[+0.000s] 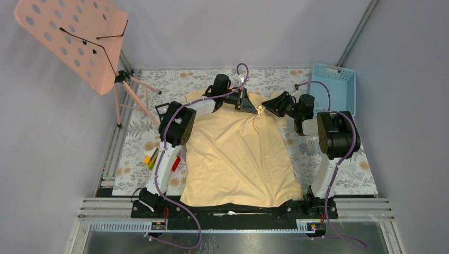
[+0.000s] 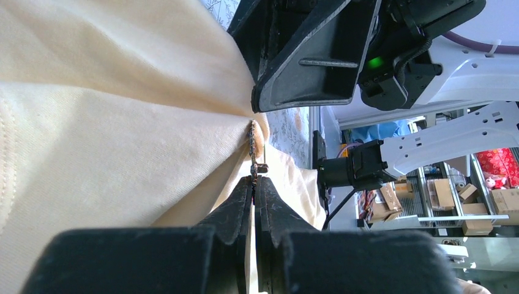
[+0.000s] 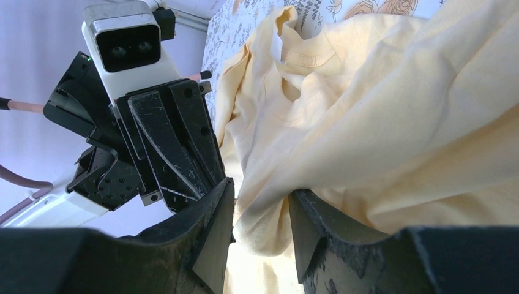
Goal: Pin the brooch onto the clothing
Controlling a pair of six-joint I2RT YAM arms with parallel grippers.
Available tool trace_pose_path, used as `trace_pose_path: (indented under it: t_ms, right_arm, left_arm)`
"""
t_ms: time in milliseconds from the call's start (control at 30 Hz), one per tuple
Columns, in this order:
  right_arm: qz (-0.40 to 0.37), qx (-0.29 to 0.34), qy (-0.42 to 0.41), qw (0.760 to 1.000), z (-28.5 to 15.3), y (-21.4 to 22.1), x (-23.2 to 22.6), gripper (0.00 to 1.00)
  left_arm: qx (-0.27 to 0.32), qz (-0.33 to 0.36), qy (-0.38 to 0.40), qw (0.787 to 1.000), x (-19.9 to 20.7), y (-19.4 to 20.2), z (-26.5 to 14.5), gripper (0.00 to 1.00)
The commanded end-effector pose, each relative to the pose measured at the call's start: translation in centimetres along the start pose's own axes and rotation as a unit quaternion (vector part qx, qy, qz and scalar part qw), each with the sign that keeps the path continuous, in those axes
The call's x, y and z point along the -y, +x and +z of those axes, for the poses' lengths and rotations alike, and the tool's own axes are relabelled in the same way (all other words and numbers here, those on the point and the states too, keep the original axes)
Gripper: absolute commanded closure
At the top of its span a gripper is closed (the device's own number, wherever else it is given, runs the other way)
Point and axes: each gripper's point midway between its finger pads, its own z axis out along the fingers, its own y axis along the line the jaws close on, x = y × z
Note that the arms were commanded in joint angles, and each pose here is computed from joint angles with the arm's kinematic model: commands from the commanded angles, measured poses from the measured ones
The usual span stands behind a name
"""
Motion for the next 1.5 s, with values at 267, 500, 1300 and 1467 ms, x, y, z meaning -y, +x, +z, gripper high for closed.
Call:
trace_pose_path:
  t_ms: [267,500,1300,1467]
  right_arm:
    - [-0.060,0.027,-0.015,0.998,-1.6,-1.5,-3.1,0.45]
    - [-0.092,0.032,0.026,0.995,-2.9,-1.6,-2.8,0.28]
    - [-0.177,0.039,0.266,0.947,-12.3,-1.9,-1.5,0.26]
    - [-0.159,0.000,0.337,0.928,-14.1,-1.2,0.2,0.28]
  left_arm:
    - [-0.001,0.058,0.024,0.998,2.8,-1.0,0.0,1.00]
    - [0.005,0.075,-0.059,0.995,0.7,-1.1,-0.5,1.00]
    - [-0.005,0.224,-0.351,0.909,2.2,-1.8,-4.2,0.03]
    - [0.049,0.221,-0.443,0.867,3.9,-2.9,-9.1,0.01]
